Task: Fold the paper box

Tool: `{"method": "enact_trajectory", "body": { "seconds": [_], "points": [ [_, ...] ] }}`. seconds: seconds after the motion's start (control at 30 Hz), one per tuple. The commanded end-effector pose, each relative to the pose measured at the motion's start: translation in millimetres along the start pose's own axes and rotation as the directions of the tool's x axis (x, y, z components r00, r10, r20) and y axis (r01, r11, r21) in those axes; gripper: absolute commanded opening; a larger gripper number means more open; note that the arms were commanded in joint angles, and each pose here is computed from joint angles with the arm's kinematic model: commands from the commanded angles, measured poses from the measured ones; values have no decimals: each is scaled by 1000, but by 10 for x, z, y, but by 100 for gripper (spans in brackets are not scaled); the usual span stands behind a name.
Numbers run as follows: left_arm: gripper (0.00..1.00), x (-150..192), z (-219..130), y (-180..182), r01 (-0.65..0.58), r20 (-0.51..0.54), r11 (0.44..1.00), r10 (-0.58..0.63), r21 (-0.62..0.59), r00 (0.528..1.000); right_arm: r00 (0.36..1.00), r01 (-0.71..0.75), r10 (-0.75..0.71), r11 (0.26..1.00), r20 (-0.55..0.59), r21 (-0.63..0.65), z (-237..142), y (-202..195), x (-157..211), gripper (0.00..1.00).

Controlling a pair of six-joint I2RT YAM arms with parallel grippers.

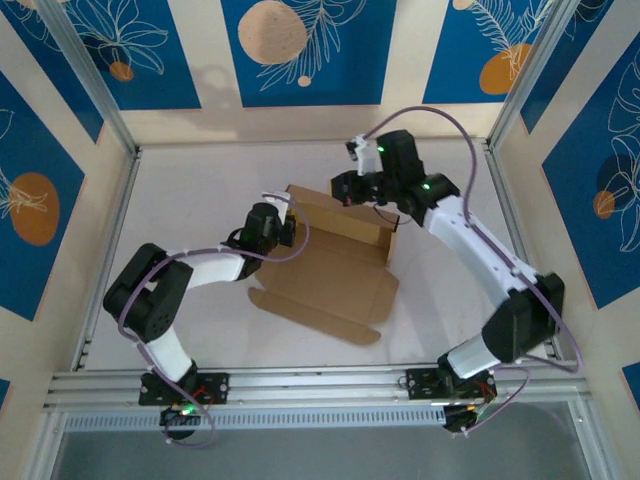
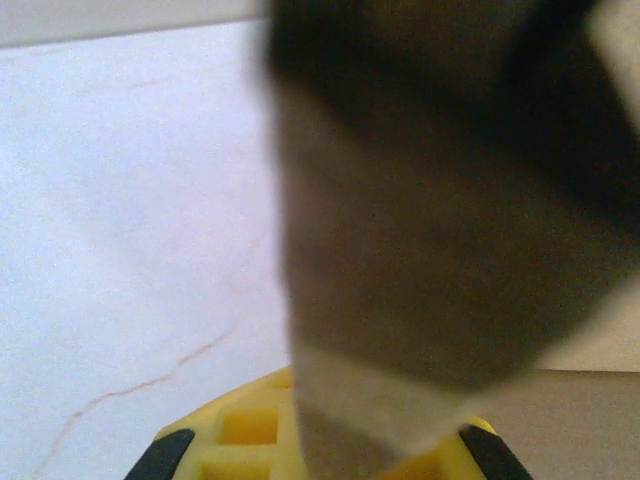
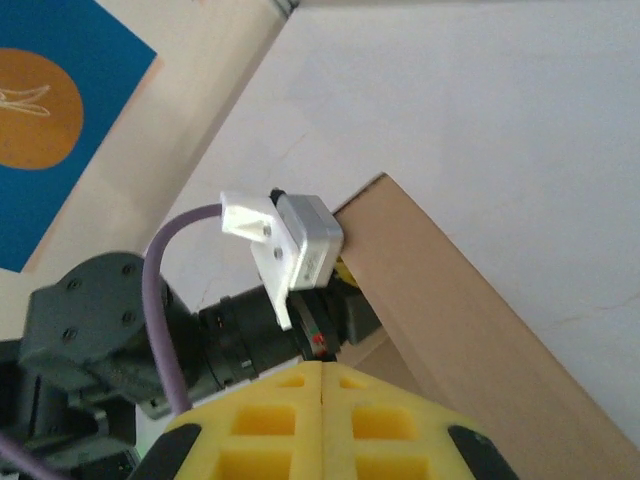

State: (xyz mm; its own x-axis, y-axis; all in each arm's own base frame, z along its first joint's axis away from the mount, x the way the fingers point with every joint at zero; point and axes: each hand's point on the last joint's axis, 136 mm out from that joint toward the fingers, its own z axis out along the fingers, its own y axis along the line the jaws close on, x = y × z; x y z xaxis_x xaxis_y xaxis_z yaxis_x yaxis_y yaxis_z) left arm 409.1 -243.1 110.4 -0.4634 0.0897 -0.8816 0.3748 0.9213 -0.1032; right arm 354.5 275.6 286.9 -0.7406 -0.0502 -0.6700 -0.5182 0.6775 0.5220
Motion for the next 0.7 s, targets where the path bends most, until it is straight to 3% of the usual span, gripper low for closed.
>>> {"method": "enact_trajectory", "body": {
  "seconds": [0.0, 0.47, 0.53, 0.67],
  "points": [
    [0, -147, 33, -194, -16, 30, 998, 14, 67, 999, 991, -51, 55, 998, -126, 34, 227, -91, 225, 0],
    [0, 60, 116, -219, -33, -31, 999, 34, 39, 999, 938, -179, 216, 972, -272, 156, 788, -485, 711, 0],
    [8, 53, 102, -202, -28, -30, 999, 29, 30, 999, 936, -182, 220, 971, -274, 157, 812, -501, 753, 0],
    [34, 0, -24, -161, -40, -2, 999, 40, 17, 999, 934, -191, 228, 969, -275, 154, 812, -502, 786, 0]
  ]
}}
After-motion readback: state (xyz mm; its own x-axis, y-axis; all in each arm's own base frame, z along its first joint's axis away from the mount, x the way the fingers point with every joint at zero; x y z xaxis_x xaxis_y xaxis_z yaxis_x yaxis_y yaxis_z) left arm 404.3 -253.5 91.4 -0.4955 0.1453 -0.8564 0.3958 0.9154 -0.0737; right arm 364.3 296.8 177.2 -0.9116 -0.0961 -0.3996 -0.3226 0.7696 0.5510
